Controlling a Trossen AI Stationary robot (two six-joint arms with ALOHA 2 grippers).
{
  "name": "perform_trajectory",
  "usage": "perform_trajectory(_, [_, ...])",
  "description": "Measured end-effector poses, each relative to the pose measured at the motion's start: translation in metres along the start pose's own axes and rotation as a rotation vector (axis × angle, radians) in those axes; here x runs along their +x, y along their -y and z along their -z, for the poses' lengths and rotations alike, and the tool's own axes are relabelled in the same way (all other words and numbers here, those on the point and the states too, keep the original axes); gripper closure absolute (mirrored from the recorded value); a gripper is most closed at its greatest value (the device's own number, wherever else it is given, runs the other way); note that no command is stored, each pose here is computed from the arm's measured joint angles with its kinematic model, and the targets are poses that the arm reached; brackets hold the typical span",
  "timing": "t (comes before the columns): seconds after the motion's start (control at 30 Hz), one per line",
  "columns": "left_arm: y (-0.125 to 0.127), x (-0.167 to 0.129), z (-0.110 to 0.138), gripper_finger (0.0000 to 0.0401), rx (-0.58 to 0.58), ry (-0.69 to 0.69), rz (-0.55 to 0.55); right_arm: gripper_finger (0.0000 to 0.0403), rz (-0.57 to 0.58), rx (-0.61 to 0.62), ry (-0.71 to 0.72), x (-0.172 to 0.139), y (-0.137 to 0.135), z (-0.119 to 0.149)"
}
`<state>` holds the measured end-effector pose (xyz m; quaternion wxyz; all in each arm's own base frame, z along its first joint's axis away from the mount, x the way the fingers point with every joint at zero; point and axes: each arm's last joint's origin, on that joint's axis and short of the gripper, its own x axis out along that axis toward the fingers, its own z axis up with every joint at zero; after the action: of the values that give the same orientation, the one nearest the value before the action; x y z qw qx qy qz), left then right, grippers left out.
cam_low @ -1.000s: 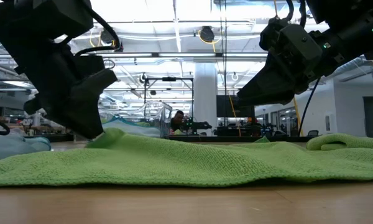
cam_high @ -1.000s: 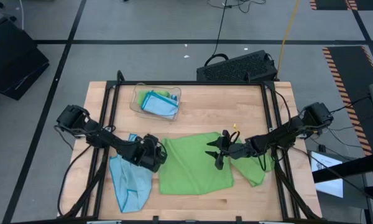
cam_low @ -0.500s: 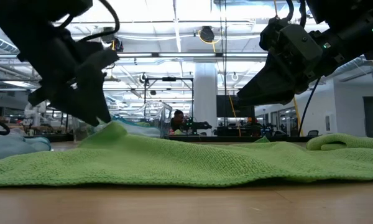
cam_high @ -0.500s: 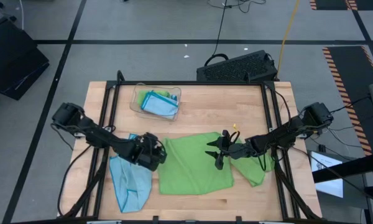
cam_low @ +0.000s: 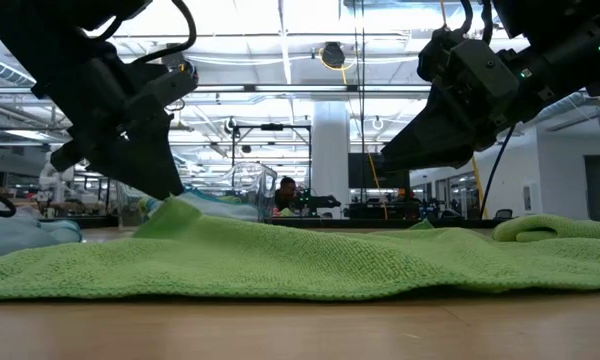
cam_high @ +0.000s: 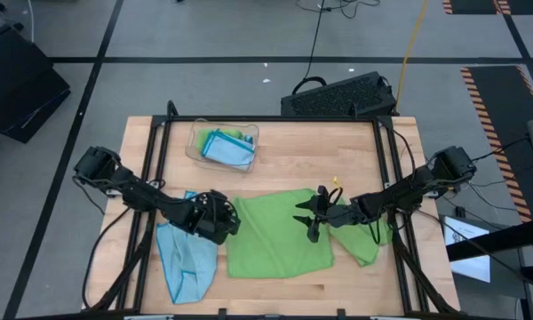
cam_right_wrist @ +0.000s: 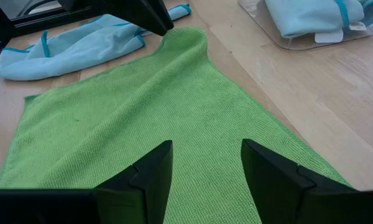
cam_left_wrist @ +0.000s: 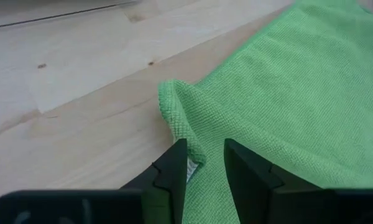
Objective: Fold microfiber towels
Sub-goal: Fold the top green microfiber cloth
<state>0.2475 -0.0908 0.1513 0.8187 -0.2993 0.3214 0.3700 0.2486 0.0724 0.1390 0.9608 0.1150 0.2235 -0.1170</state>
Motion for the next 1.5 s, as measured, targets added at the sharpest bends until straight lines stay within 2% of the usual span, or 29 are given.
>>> perform_trajectory(0.47, [0.001, 0.007, -0.009, 0.0279, -0.082, -0.002, 0.013, 0.0218, 0.001, 0.004, 0.001, 0.0, 0.0, 0.0])
perform_trajectory(0.77, [-0.03, 0.019, 0.01, 0.0279, -0.166, -0.074, -0.062, 0.0218, 0.002, 0.004, 0.001, 0.0, 0.0, 0.0])
perform_trajectory(0.93, [-0.035, 0.023, 0.014, 0.0279, -0.18, -0.072, -0.031, 0.0218, 0.002, 0.004, 0.001, 0.0, 0.0, 0.0])
perform_trajectory(1.2, [-0.028, 0.026, 0.007, 0.0279, -0.058, -0.019, 0.036, 0.0218, 0.003, 0.004, 0.002, 0.0, 0.0, 0.0])
perform_trajectory(1.27, [-0.028, 0.027, 0.005, 0.0284, 0.003, 0.011, 0.032, 0.0218, 0.003, 0.004, 0.002, 0.0, 0.0, 0.0])
perform_trajectory(1.33, [-0.027, 0.027, 0.004, 0.0304, 0.139, 0.048, 0.036, 0.0218, 0.003, 0.005, 0.002, 0.0, 0.0, 0.0])
perform_trajectory(1.4, [-0.023, 0.025, 0.003, 0.0341, 0.236, 0.066, 0.053, 0.0218, 0.0, 0.012, 0.011, 0.0, 0.0, -0.001])
perform_trajectory(1.47, [-0.018, 0.023, 0.002, 0.0382, 0.255, 0.071, 0.064, 0.0218, -0.005, 0.032, 0.05, 0.001, -0.001, -0.004])
perform_trajectory(1.5, [-0.017, 0.022, 0.0, 0.0389, 0.251, 0.078, 0.068, 0.0218, -0.008, 0.044, 0.08, 0.003, -0.002, -0.006])
